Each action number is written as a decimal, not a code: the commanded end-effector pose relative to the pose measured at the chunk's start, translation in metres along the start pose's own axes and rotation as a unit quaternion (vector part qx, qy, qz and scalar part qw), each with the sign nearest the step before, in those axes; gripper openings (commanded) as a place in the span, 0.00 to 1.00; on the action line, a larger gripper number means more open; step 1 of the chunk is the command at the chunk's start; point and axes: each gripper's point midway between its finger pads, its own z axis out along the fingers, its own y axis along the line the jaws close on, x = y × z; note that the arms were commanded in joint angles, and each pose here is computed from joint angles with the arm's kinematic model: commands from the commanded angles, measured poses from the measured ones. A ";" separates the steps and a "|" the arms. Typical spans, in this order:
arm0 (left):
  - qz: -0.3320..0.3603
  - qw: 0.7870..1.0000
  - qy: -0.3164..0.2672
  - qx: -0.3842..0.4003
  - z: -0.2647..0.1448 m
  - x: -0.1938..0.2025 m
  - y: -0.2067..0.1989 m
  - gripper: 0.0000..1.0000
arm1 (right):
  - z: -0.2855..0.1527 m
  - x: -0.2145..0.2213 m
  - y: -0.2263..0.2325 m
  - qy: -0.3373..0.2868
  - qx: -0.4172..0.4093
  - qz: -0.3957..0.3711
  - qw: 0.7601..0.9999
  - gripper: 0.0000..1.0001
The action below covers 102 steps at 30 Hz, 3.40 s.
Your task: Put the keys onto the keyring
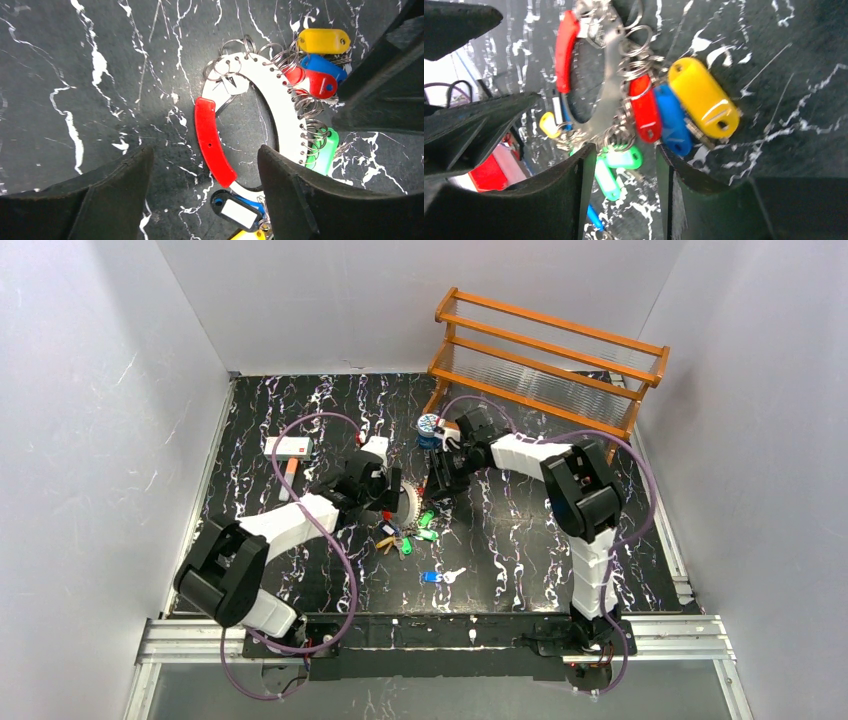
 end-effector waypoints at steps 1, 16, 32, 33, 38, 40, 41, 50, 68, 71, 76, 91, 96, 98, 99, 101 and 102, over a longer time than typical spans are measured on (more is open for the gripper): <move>-0.049 0.998 0.025 0.021 0.009 0.018 -0.008 0.71 | 0.017 -0.006 -0.002 0.020 0.001 -0.016 1.000 0.53; 0.008 0.998 0.022 0.056 -0.017 0.023 -0.008 0.74 | 0.022 0.005 0.040 0.022 -0.027 -0.104 0.994 0.58; 0.109 0.970 -0.138 0.168 -0.058 -0.018 -0.034 0.78 | -0.055 0.003 0.070 -0.243 -0.036 -0.443 0.862 0.76; 0.109 0.967 -0.152 0.171 -0.063 -0.021 -0.034 0.78 | -0.051 0.011 0.070 -0.237 -0.050 -0.467 0.851 0.75; 0.137 0.949 -0.217 0.181 -0.081 -0.032 -0.035 0.80 | -0.031 0.032 0.071 -0.189 -0.115 -0.540 0.812 0.71; 0.139 0.944 -0.237 0.184 -0.085 -0.031 -0.034 0.80 | -0.024 0.035 0.071 -0.182 -0.126 -0.566 0.794 0.71; 0.137 0.942 -0.245 0.184 -0.087 -0.031 -0.034 0.80 | -0.021 0.036 0.071 -0.182 -0.125 -0.580 0.784 0.70; 0.111 0.942 -0.253 0.192 -0.092 -0.023 -0.033 0.80 | 0.016 0.041 0.063 -0.162 -0.055 -0.700 0.694 0.62; 0.077 0.949 -0.234 0.196 -0.084 -0.007 -0.033 0.81 | 0.016 0.022 0.063 -0.216 0.037 -0.704 0.676 0.32; 0.076 0.950 -0.232 0.196 -0.083 -0.006 -0.033 0.81 | 0.017 0.026 0.063 -0.215 0.030 -0.700 0.680 0.32; 0.072 0.952 -0.224 0.198 -0.081 -0.002 -0.033 0.81 | 0.018 0.038 0.062 -0.205 0.013 -0.698 0.686 0.32; 0.037 0.967 -0.189 0.168 -0.064 0.010 -0.024 0.77 | 0.031 0.080 0.069 -0.135 -0.085 -0.689 0.707 0.32; 0.031 0.969 -0.190 0.157 -0.064 0.009 -0.020 0.77 | 0.039 0.109 0.079 -0.084 -0.147 -0.681 0.712 0.31; 0.029 0.969 -0.192 0.152 -0.065 0.008 -0.018 0.76 | 0.044 0.123 0.082 -0.057 -0.169 -0.673 0.718 0.31; 0.028 0.970 -0.194 0.147 -0.065 0.008 -0.017 0.76 | 0.046 0.130 0.083 -0.043 -0.180 -0.666 0.722 0.31; 0.027 0.970 -0.195 0.144 -0.065 0.007 -0.016 0.76 | 0.048 0.142 0.085 -0.018 -0.199 -0.654 0.730 0.28; 0.024 0.971 -0.197 0.131 -0.063 0.005 -0.011 0.76 | 0.049 0.147 0.086 -0.010 -0.204 -0.651 0.731 0.27</move>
